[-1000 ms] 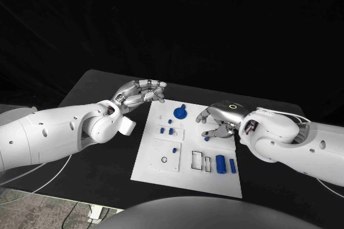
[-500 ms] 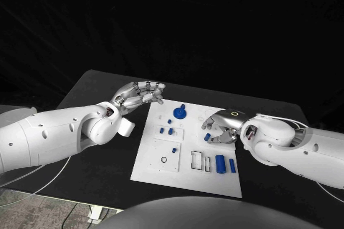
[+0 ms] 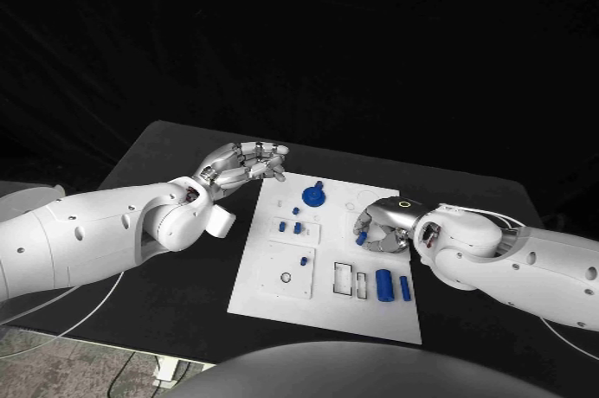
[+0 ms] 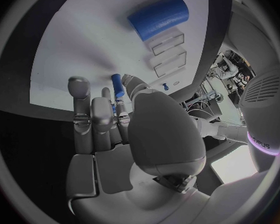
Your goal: Assemble the parts on the task board
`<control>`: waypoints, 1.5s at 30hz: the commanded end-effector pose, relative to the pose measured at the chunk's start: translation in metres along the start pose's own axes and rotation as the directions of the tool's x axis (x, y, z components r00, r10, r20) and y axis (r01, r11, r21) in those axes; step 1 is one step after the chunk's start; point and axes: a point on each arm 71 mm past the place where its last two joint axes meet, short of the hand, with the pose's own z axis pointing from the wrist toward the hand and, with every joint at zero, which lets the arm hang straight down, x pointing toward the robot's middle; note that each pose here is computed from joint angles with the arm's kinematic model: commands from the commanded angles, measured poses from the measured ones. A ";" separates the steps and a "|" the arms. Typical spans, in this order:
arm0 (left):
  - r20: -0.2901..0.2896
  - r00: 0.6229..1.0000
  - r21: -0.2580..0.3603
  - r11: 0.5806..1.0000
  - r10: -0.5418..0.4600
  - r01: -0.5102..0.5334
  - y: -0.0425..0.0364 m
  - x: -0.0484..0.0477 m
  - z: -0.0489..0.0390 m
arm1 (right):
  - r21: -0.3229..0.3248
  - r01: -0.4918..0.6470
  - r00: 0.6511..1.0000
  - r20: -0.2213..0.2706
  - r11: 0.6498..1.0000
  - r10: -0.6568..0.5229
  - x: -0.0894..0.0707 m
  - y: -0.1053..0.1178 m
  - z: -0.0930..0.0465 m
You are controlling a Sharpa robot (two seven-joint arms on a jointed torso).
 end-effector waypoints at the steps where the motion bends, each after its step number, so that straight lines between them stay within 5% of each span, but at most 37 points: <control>1: -0.024 1.000 0.011 1.000 -0.010 0.011 -0.0003 0.0028 0.0005 | -0.033 -0.012 1.000 0.026 0.999 0.013 0.001 0.000 0.001; 21: -0.020 1.000 0.004 1.000 -0.011 0.011 0.0014 0.0027 0.0005 | -0.070 -0.043 0.986 0.158 0.997 0.054 -0.005 0.000 -0.001; 28: -0.018 1.000 0.002 1.000 -0.012 0.012 0.0018 0.0028 0.0006 | -0.082 -0.043 0.981 0.183 0.996 0.057 -0.025 0.008 -0.008; 36: -0.023 1.000 -0.001 1.000 -0.014 0.014 0.0025 0.0046 0.0026 | -0.150 -0.038 0.987 0.149 0.988 0.061 -0.049 0.040 -0.018; 45: -0.031 0.999 -0.003 1.000 -0.020 0.020 0.0053 0.0066 0.0040 | -0.291 -0.054 0.990 0.106 0.955 0.089 -0.036 0.096 -0.001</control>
